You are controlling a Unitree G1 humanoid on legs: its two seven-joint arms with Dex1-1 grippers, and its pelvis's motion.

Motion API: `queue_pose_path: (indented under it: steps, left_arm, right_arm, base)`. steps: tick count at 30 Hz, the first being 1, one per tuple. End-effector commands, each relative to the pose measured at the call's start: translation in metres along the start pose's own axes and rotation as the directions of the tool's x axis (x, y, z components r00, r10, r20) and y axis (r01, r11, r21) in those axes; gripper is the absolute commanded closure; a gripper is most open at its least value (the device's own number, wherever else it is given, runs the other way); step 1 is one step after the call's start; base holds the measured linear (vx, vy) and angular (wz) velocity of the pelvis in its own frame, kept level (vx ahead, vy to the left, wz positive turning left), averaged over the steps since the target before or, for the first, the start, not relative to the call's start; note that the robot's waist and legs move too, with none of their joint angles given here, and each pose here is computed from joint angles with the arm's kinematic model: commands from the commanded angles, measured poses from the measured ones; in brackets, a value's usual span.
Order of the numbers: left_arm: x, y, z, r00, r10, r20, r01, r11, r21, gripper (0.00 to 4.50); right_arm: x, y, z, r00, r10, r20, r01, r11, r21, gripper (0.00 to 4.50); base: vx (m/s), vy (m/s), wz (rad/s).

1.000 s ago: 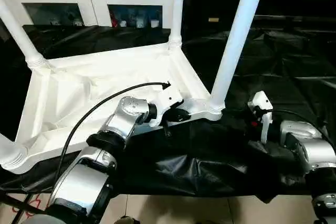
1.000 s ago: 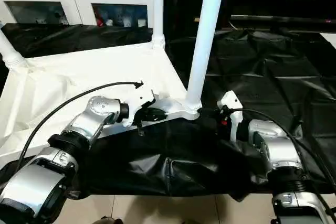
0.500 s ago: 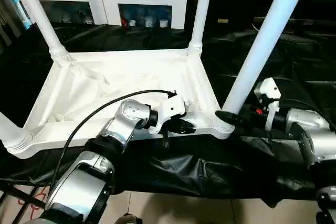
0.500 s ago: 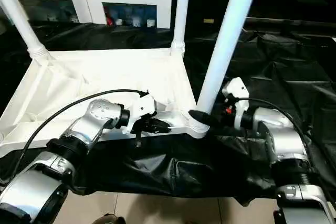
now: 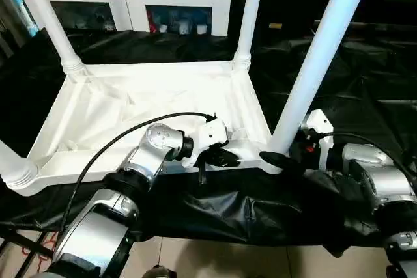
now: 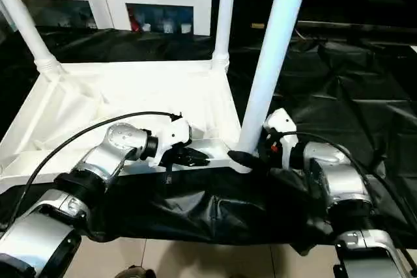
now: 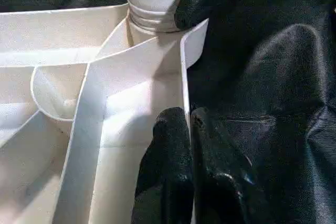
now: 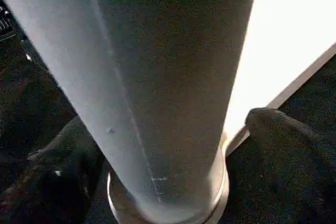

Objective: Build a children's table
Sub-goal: Rotate leg to tighten

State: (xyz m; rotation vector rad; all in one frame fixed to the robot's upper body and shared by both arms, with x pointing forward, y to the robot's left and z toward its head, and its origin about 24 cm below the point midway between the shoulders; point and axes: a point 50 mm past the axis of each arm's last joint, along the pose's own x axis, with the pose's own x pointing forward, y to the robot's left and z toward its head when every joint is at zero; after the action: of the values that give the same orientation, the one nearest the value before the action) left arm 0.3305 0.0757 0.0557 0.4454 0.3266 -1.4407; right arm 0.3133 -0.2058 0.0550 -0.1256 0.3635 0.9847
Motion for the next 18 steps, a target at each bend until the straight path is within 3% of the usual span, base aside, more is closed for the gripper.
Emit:
queue_pose_path:
  steps: [1, 8, 9, 18]
  left_arm:
    - [0.0008, -0.0002, 0.0076, 1.0, -0.012, 0.022, 0.011, 0.999, 0.034, 4.5]
    - [-0.0005, -0.0011, 0.0058, 1.0, -0.01, 0.02, 0.01, 1.0, 0.028, 4.5]
    - [-0.0012, -0.0013, 0.005, 1.0, -0.01, 0.018, 0.01, 1.0, 0.025, 4.5]
    - [-0.0061, -0.0004, 0.0012, 0.999, 0.018, 0.027, -0.017, 1.0, -0.01, 4.5]
  right_arm:
    - [0.0061, 0.0001, 0.0058, 1.0, 0.012, -0.002, -0.012, 1.0, -0.022, 0.48]
    - [0.0091, 0.002, 0.0047, 1.0, 0.03, 0.009, -0.03, 1.0, -0.007, 0.84]
    - [0.0102, 0.0025, 0.0042, 0.999, 0.035, 0.011, -0.035, 0.999, -0.003, 1.14]
    - [0.0158, 0.0066, -0.0001, 0.998, 0.042, 0.037, -0.043, 0.998, 0.039, 1.68]
  base:
    - [0.0, 0.0, 0.0]
    - [0.0, 0.0, 0.0]
    - [0.0, 0.0, 0.0]
    - [0.0, 0.0, 0.0]
